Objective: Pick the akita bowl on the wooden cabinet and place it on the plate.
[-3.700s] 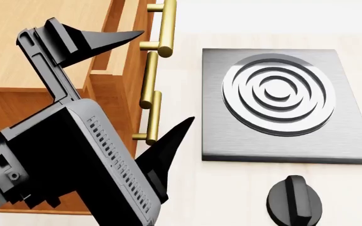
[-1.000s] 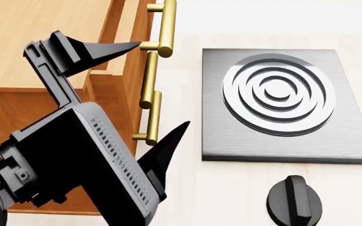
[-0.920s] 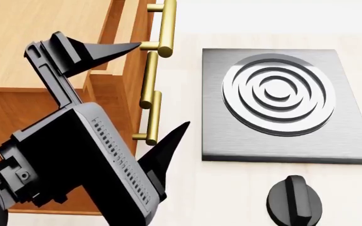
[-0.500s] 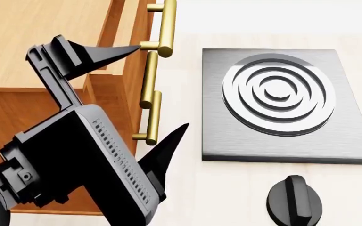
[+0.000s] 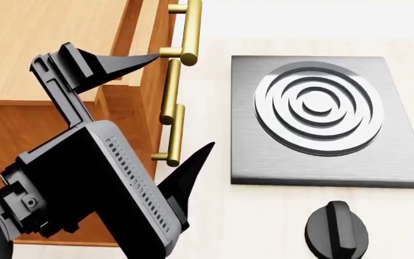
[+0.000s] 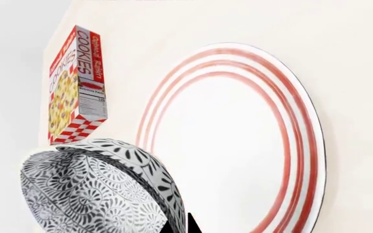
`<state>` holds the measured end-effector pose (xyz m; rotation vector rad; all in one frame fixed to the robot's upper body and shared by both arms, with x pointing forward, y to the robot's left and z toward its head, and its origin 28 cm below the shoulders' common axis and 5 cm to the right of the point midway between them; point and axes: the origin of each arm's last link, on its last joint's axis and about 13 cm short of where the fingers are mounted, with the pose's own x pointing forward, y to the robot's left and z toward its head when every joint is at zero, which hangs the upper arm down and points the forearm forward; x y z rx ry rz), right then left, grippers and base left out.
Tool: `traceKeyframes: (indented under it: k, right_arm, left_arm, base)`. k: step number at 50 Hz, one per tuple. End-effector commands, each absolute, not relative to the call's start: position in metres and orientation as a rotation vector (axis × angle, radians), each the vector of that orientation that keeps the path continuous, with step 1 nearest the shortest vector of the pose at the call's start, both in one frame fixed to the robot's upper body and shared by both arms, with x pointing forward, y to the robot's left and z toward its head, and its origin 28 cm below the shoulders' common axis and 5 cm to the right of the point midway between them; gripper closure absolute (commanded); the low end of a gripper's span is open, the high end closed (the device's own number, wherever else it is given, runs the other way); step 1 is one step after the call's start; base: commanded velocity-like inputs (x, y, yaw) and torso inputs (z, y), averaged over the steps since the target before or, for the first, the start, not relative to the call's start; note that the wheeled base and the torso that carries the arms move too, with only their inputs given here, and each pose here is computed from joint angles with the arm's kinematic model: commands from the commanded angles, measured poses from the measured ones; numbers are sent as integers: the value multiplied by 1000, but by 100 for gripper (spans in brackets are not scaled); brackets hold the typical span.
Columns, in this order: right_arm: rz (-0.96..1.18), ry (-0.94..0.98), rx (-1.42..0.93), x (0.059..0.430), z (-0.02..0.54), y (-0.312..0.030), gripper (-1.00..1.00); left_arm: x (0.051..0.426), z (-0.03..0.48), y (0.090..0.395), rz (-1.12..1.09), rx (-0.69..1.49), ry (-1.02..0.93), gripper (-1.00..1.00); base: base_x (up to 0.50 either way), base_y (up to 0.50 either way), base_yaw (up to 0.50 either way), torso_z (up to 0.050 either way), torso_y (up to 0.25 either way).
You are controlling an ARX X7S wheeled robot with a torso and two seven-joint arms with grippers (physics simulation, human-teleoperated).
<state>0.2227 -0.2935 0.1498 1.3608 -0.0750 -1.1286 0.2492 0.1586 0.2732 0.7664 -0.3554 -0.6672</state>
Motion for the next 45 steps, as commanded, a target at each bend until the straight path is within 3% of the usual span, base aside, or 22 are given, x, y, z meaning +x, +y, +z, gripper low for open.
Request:
traceKeyframes:
  k: [1, 3, 4, 45]
  right_arm:
    - [-1131, -109, 1358, 220, 148, -296, 100]
    - [-1127, -115, 1357, 219, 148, -296, 100]
    - [-1126, -116, 1357, 219, 148, -296, -100]
    - [-1104, -159, 1312, 212, 160, -293, -100]
  left_arm:
    - [250, 272, 158, -668, 765, -353, -100]
    - [250, 272, 159, -668, 764, -351, -100]
    - [250, 271, 159, -667, 766, -352, -100]
    - [250, 269, 161, -657, 759, -347, -100]
  base:
    - [0, 0, 0, 10, 0]
    - [0, 0, 0, 0, 0]
    - [0, 0, 0, 0, 0]
    - [0, 0, 0, 0, 0]
